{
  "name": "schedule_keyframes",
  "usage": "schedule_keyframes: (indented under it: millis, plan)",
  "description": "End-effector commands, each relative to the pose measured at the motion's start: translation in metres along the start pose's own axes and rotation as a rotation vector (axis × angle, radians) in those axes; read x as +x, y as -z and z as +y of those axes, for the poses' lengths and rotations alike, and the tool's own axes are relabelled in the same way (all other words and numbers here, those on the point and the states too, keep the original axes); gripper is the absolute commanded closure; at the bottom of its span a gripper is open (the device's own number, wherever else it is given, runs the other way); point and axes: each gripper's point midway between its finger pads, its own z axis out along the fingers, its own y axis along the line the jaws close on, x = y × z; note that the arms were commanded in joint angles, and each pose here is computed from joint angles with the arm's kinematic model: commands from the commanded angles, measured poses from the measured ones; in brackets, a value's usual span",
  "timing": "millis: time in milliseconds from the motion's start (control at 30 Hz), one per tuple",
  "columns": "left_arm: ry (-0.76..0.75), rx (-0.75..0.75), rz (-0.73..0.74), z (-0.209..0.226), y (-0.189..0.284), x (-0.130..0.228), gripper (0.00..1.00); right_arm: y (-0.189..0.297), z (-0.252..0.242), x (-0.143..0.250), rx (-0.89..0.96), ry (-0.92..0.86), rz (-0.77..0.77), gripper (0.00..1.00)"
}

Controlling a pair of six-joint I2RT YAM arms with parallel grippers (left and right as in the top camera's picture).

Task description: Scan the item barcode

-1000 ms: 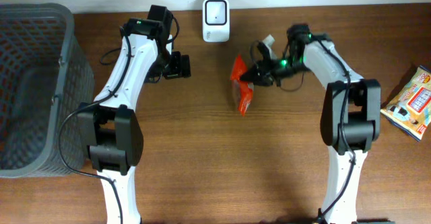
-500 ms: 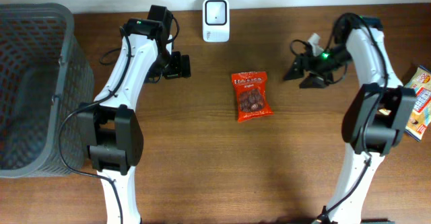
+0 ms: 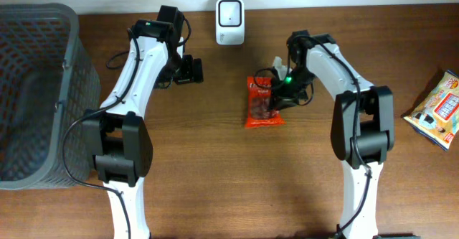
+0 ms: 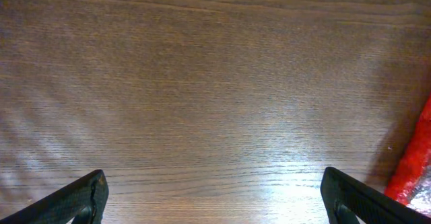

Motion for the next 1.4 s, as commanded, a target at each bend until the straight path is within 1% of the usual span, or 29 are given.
schedule_keyframes:
  millis: [0, 100, 200, 267, 300, 333, 367, 400, 500, 533, 600, 633, 667, 700, 733, 767, 800, 833, 867, 900, 967, 1067, 1167, 1200, 1267, 1300, 1367]
  plan:
    - [-0.002, -0.01, -0.003, 0.002, 0.001, 0.0, 0.01, -0.008, 0.013, -0.003, -0.033, -0.033, -0.008, 0.96]
    - [-0.002, -0.01, -0.003, 0.002, 0.001, 0.0, 0.01, -0.003, 0.036, -0.014, -0.164, -0.033, -0.046, 0.96]
    - [-0.002, -0.01, -0.003, 0.002, 0.001, 0.0, 0.01, 0.014, 0.056, -0.028, -0.286, -0.004, -0.097, 0.96]
    - [-0.002, -0.01, -0.003, 0.002, 0.001, 0.0, 0.01, 0.026, 0.057, -0.034, -0.297, -0.029, -0.118, 0.96]
    - [-0.002, -0.01, -0.003, 0.002, 0.001, 0.0, 0.01, 0.027, 0.049, -0.035, -0.256, -0.052, -0.118, 0.84]
    - [-0.002, -0.01, -0.003, 0.002, 0.001, 0.0, 0.01, 0.025, 0.035, -0.031, -0.178, -0.088, -0.107, 0.39]
    - [-0.002, -0.01, -0.003, 0.002, 0.001, 0.0, 0.01, 0.022, 0.024, -0.027, -0.11, -0.104, -0.093, 0.32]
    - [-0.002, -0.01, -0.003, 0.002, 0.001, 0.0, 0.01, 0.019, 0.02, -0.025, -0.081, -0.107, -0.084, 0.3]
    - [-0.002, -0.01, -0.003, 0.002, 0.001, 0.0, 0.01, 0.013, 0.028, -0.023, -0.079, -0.12, -0.075, 0.17]
    - [-0.002, -0.01, -0.003, 0.002, 0.001, 0.0, 0.01, 0.007, 0.034, -0.024, -0.078, -0.128, -0.073, 0.09]
    - [-0.002, -0.01, -0.003, 0.002, 0.001, 0.0, 0.01, -0.005, 0.034, -0.023, -0.019, -0.17, -0.076, 0.08]
    - [-0.002, -0.01, -0.003, 0.002, 0.001, 0.0, 0.01, -0.014, 0.027, -0.023, 0.053, -0.221, -0.091, 0.08]
    - [-0.002, -0.01, -0.003, 0.002, 0.001, 0.0, 0.01, -0.019, 0.026, -0.024, 0.079, -0.229, -0.102, 0.12]
    - [-0.002, -0.01, -0.003, 0.002, 0.001, 0.0, 0.01, -0.025, 0.029, -0.027, 0.083, -0.211, -0.114, 0.21]
    - [-0.002, -0.01, -0.003, 0.002, 0.001, 0.0, 0.01, -0.031, 0.035, -0.031, 0.082, -0.185, -0.134, 0.46]
    - [-0.002, -0.01, -0.003, 0.002, 0.001, 0.0, 0.01, -0.031, 0.035, -0.033, 0.08, -0.181, -0.14, 0.5]
    - [-0.002, -0.01, -0.003, 0.002, 0.001, 0.0, 0.01, -0.032, 0.035, -0.034, 0.078, -0.177, -0.147, 0.53]
    - [-0.002, -0.01, -0.003, 0.002, 0.001, 0.0, 0.01, -0.032, 0.036, -0.036, 0.076, -0.175, -0.151, 0.61]
    - [-0.002, -0.01, -0.003, 0.002, 0.001, 0.0, 0.01, -0.032, 0.036, -0.037, 0.075, -0.173, -0.156, 0.85]
    - [-0.002, -0.01, -0.003, 0.002, 0.001, 0.0, 0.01, -0.031, 0.036, -0.037, 0.071, -0.173, -0.157, 0.96]
    - [-0.002, -0.01, -0.003, 0.002, 0.001, 0.0, 0.01, -0.027, 0.04, -0.041, 0.058, -0.166, -0.168, 0.96]
    - [-0.002, -0.01, -0.003, 0.002, 0.001, 0.0, 0.01, -0.005, 0.061, -0.057, -0.048, -0.137, -0.207, 0.96]
    - [-0.001, -0.01, -0.003, 0.002, 0.001, 0.0, 0.01, 0.057, 0.09, -0.096, -0.213, -0.065, -0.355, 0.96]
    - [-0.001, -0.01, -0.003, 0.002, 0.001, 0.0, 0.01, 0.089, 0.097, -0.114, -0.256, -0.054, -0.444, 0.96]
    - [-0.001, -0.01, -0.003, 0.002, 0.001, 0.0, 0.01, 0.13, 0.102, -0.141, -0.3, -0.06, -0.581, 0.96]
    - [-0.002, -0.01, -0.003, 0.002, 0.001, 0.0, 0.01, 0.145, 0.105, -0.153, -0.326, -0.057, -0.645, 0.96]
    - [-0.002, -0.01, -0.003, 0.002, 0.001, 0.0, 0.01, 0.162, 0.113, -0.168, -0.366, -0.042, -0.726, 0.96]
